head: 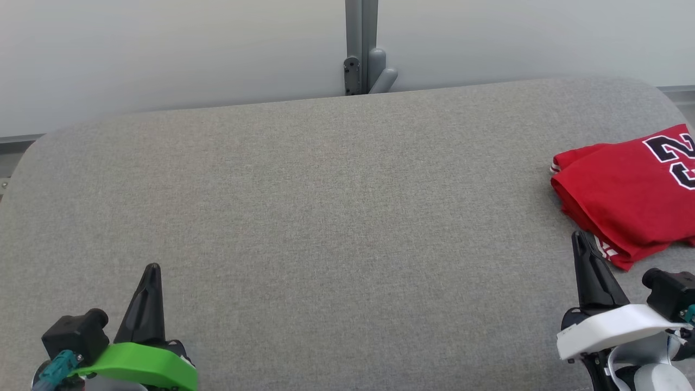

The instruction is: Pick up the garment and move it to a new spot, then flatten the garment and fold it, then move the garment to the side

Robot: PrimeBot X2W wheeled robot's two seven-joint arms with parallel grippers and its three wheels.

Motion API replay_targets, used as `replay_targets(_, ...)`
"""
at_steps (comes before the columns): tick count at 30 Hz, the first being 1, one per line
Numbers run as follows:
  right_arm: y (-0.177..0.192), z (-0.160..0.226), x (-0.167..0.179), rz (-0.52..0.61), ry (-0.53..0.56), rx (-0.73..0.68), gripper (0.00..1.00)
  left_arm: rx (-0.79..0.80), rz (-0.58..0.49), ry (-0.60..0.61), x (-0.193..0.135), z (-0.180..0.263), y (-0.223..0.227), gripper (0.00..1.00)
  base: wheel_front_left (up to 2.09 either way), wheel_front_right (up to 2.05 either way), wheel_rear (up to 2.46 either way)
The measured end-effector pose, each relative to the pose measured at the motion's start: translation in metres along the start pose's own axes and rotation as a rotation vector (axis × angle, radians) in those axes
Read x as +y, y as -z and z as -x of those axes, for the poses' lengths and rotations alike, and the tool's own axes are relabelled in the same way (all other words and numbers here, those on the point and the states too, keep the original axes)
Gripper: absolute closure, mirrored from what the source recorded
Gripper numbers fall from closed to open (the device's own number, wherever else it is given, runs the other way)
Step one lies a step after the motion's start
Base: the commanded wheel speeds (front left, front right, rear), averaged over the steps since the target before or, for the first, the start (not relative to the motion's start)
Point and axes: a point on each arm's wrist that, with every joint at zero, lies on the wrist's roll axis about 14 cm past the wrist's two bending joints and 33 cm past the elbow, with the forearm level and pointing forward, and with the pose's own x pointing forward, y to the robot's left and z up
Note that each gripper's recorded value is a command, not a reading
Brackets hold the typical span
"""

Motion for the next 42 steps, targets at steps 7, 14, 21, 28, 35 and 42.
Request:
replay_targets(7,0.005,-0.003,0.000,-0.134,0.009,0.013,1.00,0.030,0.127,-0.030,0.008,-0.001,0.006,1.00,0.00,0.00,0.00)
replay_targets(14,0.009,-0.006,0.001,-0.256,0.014,0.022,1.00,0.044,0.239,-0.056,0.015,-0.001,0.008,1.00,0.00,0.00,0.00)
replay_targets(21,0.012,-0.009,0.002,-0.368,0.020,0.026,1.00,0.050,0.356,-0.074,0.020,-0.002,0.010,1.00,0.00,0.00,0.00)
replay_targets(28,0.014,-0.012,0.003,-0.472,0.025,0.030,1.00,0.050,0.457,-0.087,0.024,-0.003,0.010,1.00,0.00,0.00,0.00)
replay_targets(35,0.018,-0.014,0.004,-0.567,0.031,0.041,1.00,0.048,0.548,-0.099,0.029,-0.003,0.011,1.00,0.00,0.00,0.00)
replay_targets(42,0.021,-0.015,0.005,-0.657,0.037,0.046,1.00,0.043,0.640,-0.108,0.032,-0.003,0.011,1.00,0.00,0.00,0.00)
